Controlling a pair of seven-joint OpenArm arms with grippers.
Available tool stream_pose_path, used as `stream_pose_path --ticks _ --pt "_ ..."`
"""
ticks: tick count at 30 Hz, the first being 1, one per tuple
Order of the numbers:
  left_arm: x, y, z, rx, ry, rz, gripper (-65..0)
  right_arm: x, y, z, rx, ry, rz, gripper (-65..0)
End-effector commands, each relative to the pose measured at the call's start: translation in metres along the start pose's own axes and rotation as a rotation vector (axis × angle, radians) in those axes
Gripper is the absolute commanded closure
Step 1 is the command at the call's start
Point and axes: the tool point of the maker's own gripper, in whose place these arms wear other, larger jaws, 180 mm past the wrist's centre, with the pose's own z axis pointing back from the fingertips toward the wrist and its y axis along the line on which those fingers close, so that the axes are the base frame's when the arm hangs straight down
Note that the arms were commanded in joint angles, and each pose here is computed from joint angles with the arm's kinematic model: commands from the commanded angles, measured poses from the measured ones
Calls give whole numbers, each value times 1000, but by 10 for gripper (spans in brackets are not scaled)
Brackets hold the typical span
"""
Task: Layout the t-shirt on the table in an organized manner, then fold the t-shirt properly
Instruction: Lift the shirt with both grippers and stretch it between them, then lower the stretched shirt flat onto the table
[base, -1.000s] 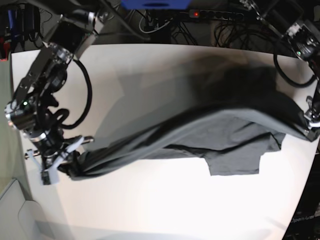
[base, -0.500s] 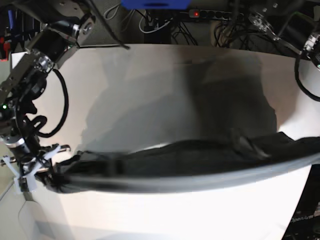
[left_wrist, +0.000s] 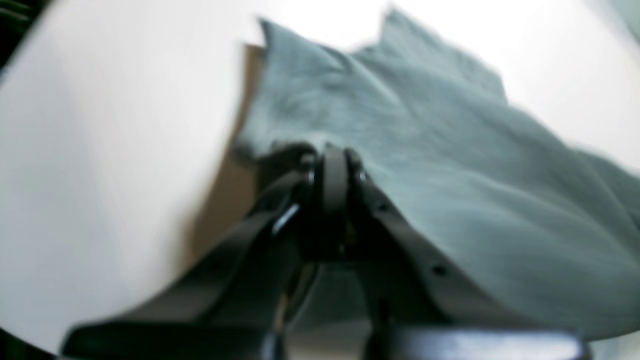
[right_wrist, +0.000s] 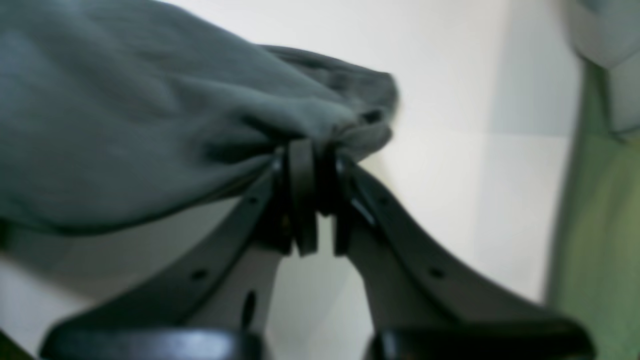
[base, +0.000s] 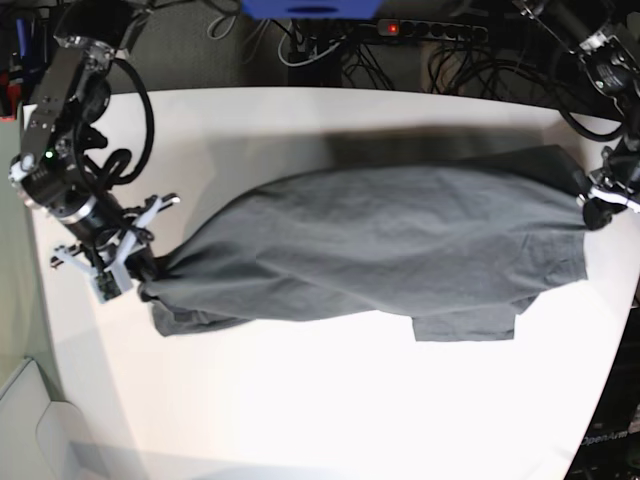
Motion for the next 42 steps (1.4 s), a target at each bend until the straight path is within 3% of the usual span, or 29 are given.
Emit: stream_pose_path --ticks 1,7,13,18,22,30,38,42 --pt "7 10 9 30 -14 -24 -3 7 -6 6 -21 -27 13 -30" --pt "2 7 19 30 6 -55 -3 6 1 4 9 -9 60 -30" --pt "-28 1 17 15 162 -75 -3 -8 10 2 43 39 86 -30" --pt "-39 -6 13 -9 213 -100 -4 -17 16 3 57 63 83 -31" --pt "-45 -3 16 -3 232 -106 -16 -22 14 3 48 81 90 -88" --pt "-47 3 23 12 262 -155 -330 -37 2 3 -44 165 134 -320" --pt "-26 -11 30 4 199 -212 -359 -37 4 2 -41 160 130 -353" --pt "1 -41 41 -83 84 -285 -399 -36 4 2 -43 156 128 -354"
